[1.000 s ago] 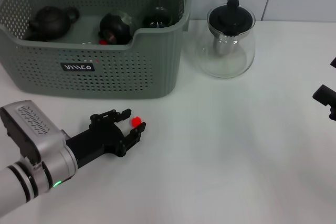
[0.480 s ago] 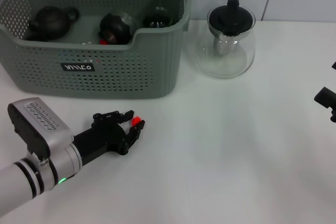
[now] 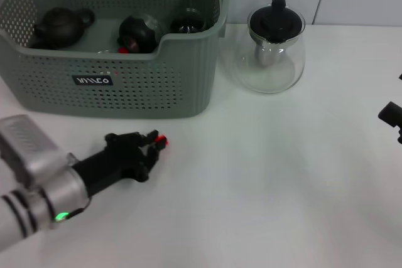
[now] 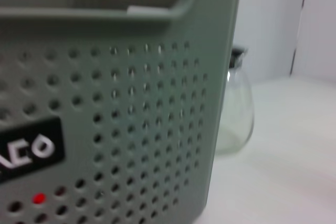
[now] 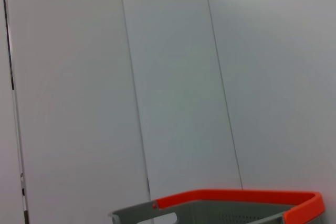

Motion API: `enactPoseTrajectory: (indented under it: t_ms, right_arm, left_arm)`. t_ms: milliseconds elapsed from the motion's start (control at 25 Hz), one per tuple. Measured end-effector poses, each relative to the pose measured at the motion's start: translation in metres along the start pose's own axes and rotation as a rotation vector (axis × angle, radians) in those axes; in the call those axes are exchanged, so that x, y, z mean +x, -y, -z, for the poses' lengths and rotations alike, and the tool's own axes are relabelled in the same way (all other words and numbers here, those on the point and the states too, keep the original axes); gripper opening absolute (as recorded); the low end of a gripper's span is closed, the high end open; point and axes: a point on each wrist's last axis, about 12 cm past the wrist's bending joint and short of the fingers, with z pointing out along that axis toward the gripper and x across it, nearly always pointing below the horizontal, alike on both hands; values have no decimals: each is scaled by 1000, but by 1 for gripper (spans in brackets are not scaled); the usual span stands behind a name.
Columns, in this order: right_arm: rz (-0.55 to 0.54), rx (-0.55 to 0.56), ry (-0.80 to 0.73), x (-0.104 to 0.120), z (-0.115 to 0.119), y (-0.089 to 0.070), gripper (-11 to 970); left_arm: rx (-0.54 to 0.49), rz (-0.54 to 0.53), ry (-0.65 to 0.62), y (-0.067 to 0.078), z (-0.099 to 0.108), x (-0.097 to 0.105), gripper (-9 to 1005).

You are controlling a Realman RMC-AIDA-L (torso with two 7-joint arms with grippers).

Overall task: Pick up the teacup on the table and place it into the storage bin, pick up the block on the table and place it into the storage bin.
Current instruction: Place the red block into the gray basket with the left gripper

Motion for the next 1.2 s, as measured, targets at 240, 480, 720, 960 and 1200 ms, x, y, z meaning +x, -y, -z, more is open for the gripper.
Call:
enactPoseTrajectory:
  t_ms: [240, 480, 720, 960, 1200]
  right_arm:
    - [3, -6, 5, -1, -2, 1, 939]
    - [3, -18, 5, -1, -6, 1, 939]
    - [8, -33, 7, -3, -11, 3, 939]
    - [3, -45, 4, -2, -15, 3, 939]
    - [0, -39, 3, -2, -15, 4, 939]
  left_arm:
    - [64, 169, 173, -25, 63, -25, 152]
    - [142, 241, 427, -62, 113, -89, 152]
    - [96, 247, 308, -119, 63, -174, 153]
    - [-132, 236, -16, -142, -6, -198, 153]
    - [-156, 207, 68, -127, -9, -196, 208]
